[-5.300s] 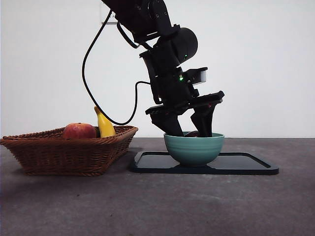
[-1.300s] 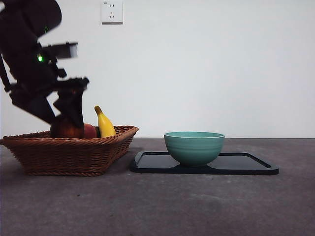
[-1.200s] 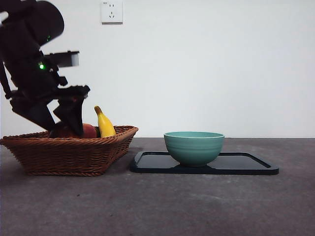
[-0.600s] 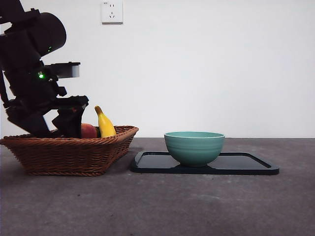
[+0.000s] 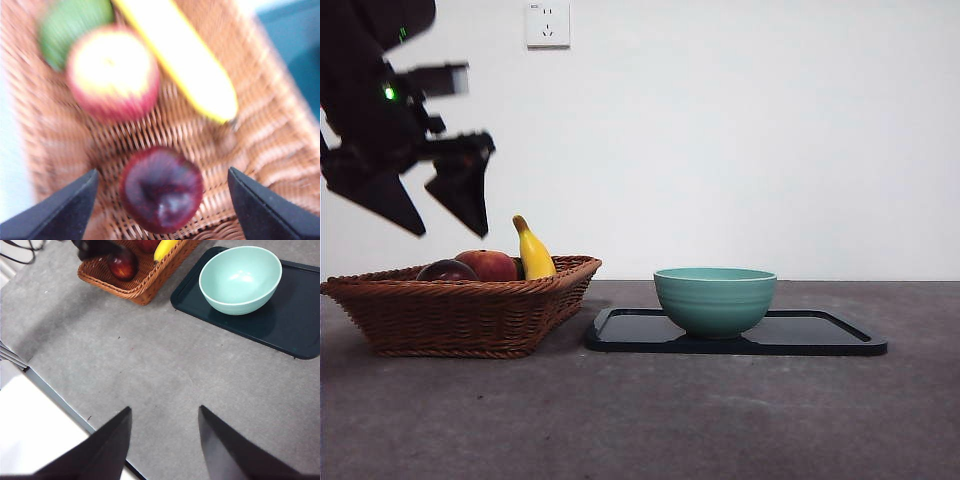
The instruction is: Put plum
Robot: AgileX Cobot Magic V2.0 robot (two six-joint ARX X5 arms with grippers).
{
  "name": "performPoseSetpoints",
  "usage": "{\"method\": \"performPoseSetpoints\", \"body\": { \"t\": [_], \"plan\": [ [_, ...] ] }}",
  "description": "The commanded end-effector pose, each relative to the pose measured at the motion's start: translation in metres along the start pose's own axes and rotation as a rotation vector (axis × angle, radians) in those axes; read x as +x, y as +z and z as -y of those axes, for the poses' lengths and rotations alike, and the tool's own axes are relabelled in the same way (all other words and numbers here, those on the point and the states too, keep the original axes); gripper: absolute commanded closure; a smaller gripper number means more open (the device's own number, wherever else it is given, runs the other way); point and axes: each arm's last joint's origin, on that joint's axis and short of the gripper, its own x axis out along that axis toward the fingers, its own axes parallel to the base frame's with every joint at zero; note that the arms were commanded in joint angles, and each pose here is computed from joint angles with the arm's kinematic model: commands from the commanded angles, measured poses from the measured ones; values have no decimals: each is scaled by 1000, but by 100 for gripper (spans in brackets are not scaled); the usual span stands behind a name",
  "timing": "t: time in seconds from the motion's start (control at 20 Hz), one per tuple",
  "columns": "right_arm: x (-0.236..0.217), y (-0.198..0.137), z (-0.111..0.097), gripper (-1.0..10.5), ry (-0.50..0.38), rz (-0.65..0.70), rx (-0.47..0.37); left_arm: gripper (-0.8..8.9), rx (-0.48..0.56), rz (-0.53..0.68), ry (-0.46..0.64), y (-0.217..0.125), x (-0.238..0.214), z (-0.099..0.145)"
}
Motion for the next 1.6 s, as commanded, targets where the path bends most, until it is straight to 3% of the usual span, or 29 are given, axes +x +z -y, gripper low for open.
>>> {"method": "performPoseSetpoints", "body": {
  "t": [0.05, 0.15, 0.45, 0.85, 1.2, 1.4, 1.6],
  "plan": [
    [-1, 3, -1, 734, 3, 15, 4, 405, 0, 54, -3, 8, -20, 2],
    [-1, 3, -1, 734, 3, 17, 3, 408, 11, 94, -33, 10, -44, 7],
    [-1, 6, -2, 734, 7, 44, -8, 409, 19, 207, -297, 2, -116, 18],
    [-1, 6, -2, 734, 7, 46, -3, 409, 51, 128, -625, -32, -167, 29],
    [-1, 6, -2, 734, 8, 45, 37, 409, 73, 63, -646, -40, -168, 30],
    [3, 12, 2, 733, -53, 78, 165, 409, 71, 57, -647, -41, -168, 30],
    [32, 34, 12, 678, -66, 77, 232, 409, 69, 56, -647, -41, -168, 30]
  ]
}}
